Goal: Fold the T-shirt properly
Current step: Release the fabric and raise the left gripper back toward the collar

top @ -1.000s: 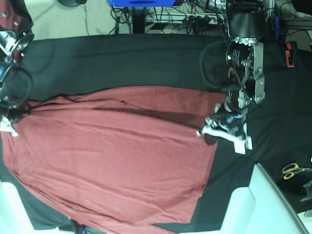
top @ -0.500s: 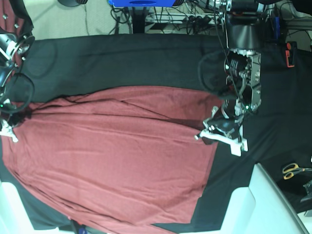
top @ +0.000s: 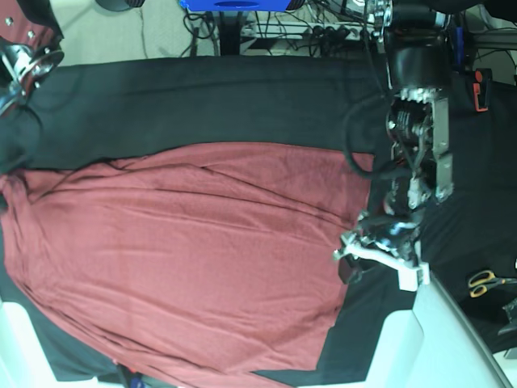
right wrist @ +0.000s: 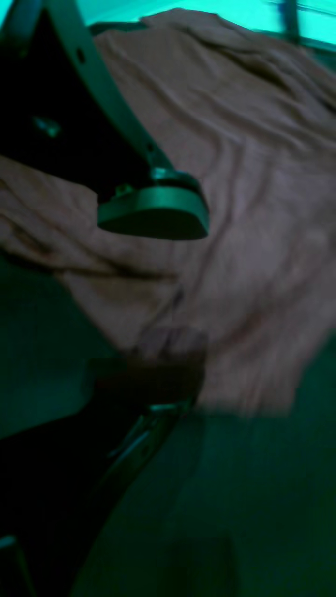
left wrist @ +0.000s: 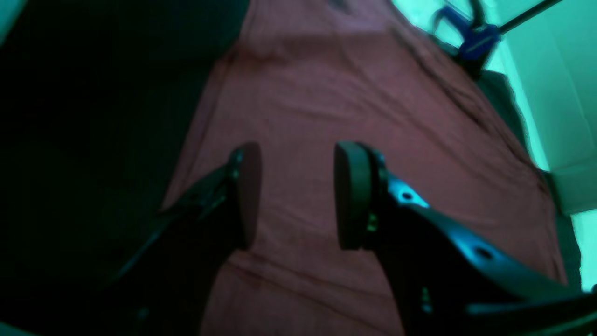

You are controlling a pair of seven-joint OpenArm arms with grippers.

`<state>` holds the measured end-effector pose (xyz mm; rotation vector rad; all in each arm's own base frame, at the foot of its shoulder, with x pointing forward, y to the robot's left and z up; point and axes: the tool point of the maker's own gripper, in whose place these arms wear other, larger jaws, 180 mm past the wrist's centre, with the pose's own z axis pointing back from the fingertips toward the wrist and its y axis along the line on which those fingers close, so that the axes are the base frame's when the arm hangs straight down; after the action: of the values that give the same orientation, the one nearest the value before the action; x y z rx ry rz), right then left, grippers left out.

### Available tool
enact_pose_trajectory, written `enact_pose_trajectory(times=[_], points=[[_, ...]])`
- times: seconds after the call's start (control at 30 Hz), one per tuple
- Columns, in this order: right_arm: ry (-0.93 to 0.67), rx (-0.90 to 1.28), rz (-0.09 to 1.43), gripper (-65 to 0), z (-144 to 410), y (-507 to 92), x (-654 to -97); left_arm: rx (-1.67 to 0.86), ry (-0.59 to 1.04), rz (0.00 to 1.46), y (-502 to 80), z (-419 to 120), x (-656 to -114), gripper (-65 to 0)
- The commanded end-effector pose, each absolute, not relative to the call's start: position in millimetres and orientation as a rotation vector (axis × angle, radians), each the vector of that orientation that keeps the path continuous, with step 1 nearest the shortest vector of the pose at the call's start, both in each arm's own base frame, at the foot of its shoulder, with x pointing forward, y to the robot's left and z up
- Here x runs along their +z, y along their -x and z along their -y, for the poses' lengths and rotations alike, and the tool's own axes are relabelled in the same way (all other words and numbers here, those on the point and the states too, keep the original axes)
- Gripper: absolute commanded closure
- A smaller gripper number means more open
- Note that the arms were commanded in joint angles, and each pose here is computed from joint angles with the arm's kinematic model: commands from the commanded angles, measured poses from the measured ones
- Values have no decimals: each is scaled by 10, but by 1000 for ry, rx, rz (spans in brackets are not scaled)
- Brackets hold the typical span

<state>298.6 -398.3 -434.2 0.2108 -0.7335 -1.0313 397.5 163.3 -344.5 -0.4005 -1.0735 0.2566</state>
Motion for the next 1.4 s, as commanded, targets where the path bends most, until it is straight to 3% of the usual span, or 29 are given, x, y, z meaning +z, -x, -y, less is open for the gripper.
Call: enact_pose_trajectory(times=[0.0, 0.17, 0.4, 0.63, 1.0, 1.13, 1.3, 1.37], points=[[-205, -1035, 783, -396, 4109, -3009, -4205, 236, 411, 1122, -3958, -1623, -3288, -263], [-198, -1115, 738, -396, 4176, -2659, -4428, 209, 387, 1059, -3397, -1591, -3501, -262], [-307, -1096, 761, -396, 4044, -2740, -4699, 211, 327, 933, -2799, -1751, -3870, -260], [-368, -1130, 772, -396, 4020, -2877, -4810, 325, 267, 884, -2465, -2051, -4056, -260], [-427, -1142, 770, -386, 3877, -3074, -4815, 355, 274, 843, -2284, -2000, -4173, -260], [-421, -1139, 771, -248, 3902, -3067, -4807, 374, 282, 826, -2249, -1964, -4239, -260], [-422, -1140, 764, 0, 3877, -3049, -4832, 400, 286, 799, -2208, -1951, -4355, -260], [-423, -1143, 758, -11, 3865, -3045, -4842, 400, 285, 801, -2209, -1952, -4353, -260]])
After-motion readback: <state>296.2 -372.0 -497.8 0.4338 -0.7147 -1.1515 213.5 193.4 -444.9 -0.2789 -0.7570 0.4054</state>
